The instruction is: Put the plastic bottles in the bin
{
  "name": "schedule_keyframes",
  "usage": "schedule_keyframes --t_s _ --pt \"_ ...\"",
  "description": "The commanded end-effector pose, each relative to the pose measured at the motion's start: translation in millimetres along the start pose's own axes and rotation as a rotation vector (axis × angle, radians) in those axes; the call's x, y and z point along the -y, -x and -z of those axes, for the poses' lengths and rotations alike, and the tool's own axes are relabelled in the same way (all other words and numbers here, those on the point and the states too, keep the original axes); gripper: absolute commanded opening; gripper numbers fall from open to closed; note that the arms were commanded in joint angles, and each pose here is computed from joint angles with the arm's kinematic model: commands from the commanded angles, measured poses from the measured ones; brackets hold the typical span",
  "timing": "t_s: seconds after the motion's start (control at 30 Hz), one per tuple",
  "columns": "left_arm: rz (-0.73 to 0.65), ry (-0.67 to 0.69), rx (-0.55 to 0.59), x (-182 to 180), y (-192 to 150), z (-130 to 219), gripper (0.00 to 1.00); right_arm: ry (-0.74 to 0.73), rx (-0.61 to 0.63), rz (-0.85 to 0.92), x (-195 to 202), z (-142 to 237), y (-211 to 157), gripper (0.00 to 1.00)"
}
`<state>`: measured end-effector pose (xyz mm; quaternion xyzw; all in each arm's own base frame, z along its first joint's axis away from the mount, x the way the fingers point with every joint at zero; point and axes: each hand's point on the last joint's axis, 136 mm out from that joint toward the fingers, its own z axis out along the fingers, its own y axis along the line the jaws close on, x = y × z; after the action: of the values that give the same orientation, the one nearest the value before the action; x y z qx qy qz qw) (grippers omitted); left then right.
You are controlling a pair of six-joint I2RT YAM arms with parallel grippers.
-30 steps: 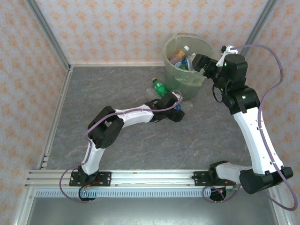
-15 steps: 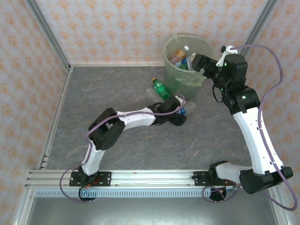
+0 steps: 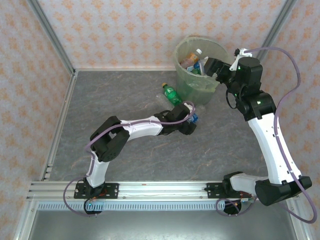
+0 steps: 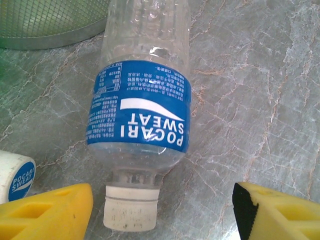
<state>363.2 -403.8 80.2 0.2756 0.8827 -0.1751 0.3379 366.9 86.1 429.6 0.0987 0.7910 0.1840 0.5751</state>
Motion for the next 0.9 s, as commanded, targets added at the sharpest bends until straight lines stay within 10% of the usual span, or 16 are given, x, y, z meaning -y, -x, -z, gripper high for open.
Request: schedule_keyframes --t_s 0.0,0.43,0.87 --pt "0.003 0.026 -0.026 -7 -5 -12 0.74 0.021 0.027 0.008 -8 5 11 1.0" --pt "-0.008 0.041 -0.087 -10 -22 -32 0.63 0.022 0.028 0.006 -8 4 11 1.0" --pt "-0.017 0.049 -0.088 -10 -16 -33 0.24 0.025 0.026 0.005 -7 2 8 1.0"
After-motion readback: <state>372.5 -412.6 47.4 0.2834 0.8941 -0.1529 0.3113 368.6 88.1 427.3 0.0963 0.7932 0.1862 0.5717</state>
